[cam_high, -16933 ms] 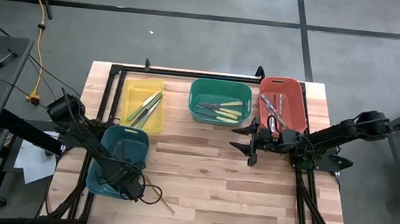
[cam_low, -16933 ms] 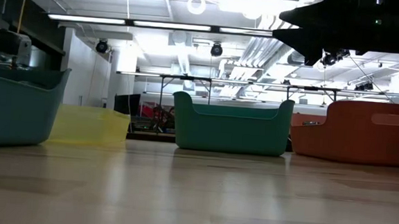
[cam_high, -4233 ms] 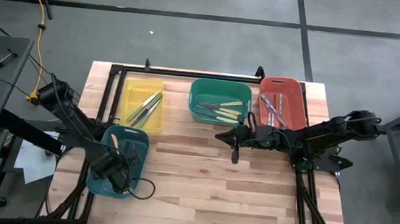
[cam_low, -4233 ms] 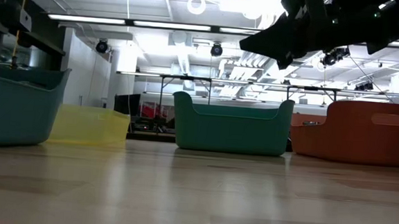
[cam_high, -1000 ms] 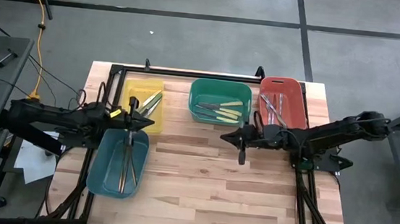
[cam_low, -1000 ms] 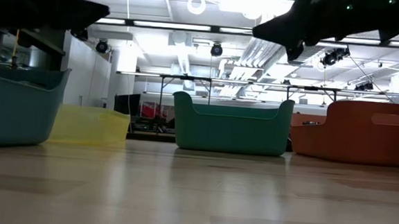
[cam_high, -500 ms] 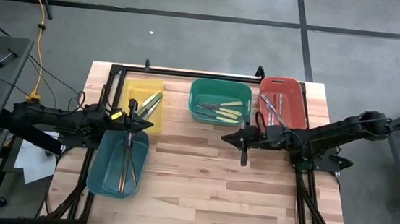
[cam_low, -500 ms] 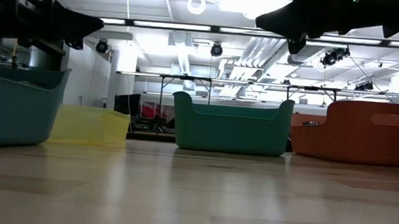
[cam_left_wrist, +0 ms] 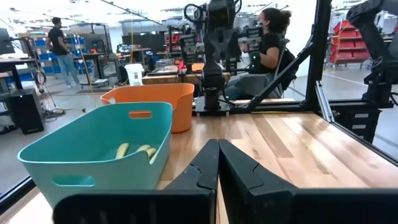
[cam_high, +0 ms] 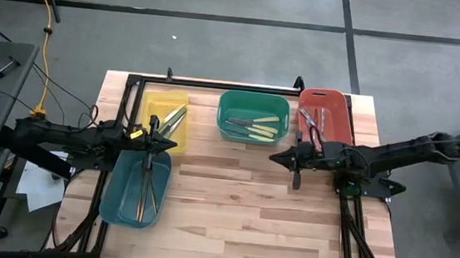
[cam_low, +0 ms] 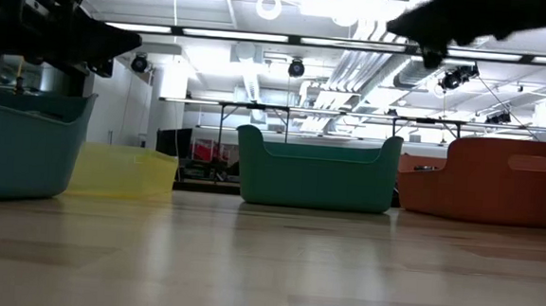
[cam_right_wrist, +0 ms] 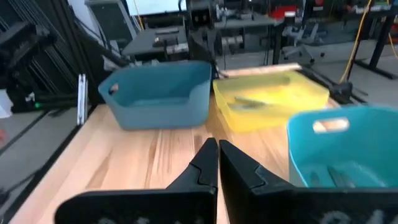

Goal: Sort silverware by color (type)
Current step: Return to Home Position

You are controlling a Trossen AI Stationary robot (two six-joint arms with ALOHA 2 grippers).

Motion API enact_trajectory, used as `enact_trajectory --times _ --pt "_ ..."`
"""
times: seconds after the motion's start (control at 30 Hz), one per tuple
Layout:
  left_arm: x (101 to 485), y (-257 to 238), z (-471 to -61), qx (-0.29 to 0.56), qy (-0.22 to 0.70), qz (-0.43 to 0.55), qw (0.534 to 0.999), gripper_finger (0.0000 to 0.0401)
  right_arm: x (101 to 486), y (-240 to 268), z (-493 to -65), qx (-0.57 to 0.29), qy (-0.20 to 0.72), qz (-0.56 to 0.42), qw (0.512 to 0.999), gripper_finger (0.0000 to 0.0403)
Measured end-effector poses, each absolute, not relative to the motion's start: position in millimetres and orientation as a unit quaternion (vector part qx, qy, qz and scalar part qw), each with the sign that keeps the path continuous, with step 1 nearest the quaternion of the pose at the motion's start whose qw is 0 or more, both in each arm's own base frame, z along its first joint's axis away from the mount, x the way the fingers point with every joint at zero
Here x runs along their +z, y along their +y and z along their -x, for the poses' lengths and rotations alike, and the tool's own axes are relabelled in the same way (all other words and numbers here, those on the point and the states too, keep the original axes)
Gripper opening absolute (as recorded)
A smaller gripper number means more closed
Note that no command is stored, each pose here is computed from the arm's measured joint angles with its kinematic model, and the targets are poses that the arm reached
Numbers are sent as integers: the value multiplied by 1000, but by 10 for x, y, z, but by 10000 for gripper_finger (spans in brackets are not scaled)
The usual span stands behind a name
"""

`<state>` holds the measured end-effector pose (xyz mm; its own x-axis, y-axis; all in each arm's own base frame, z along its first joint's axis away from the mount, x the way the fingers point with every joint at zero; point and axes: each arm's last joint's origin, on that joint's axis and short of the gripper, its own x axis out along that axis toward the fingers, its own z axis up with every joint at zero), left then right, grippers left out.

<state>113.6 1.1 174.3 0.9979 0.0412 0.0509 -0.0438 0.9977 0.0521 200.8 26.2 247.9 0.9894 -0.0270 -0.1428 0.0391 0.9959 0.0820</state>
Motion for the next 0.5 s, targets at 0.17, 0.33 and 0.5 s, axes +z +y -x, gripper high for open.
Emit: enact_trajectory --times 0.17,0.33,0.5 --pt "1738 11 -1137 21 -22 -27 999 2 2200 213 -1691 -17 67 -64 996 0" --pt "1734 11 -1137 21 -20 -27 999 3 1957 150 -1430 -6 29 -92 995 0" --pt "1732 11 -1137 21 -19 -27 999 3 1933 69 -1293 23 -7 -84 996 0"
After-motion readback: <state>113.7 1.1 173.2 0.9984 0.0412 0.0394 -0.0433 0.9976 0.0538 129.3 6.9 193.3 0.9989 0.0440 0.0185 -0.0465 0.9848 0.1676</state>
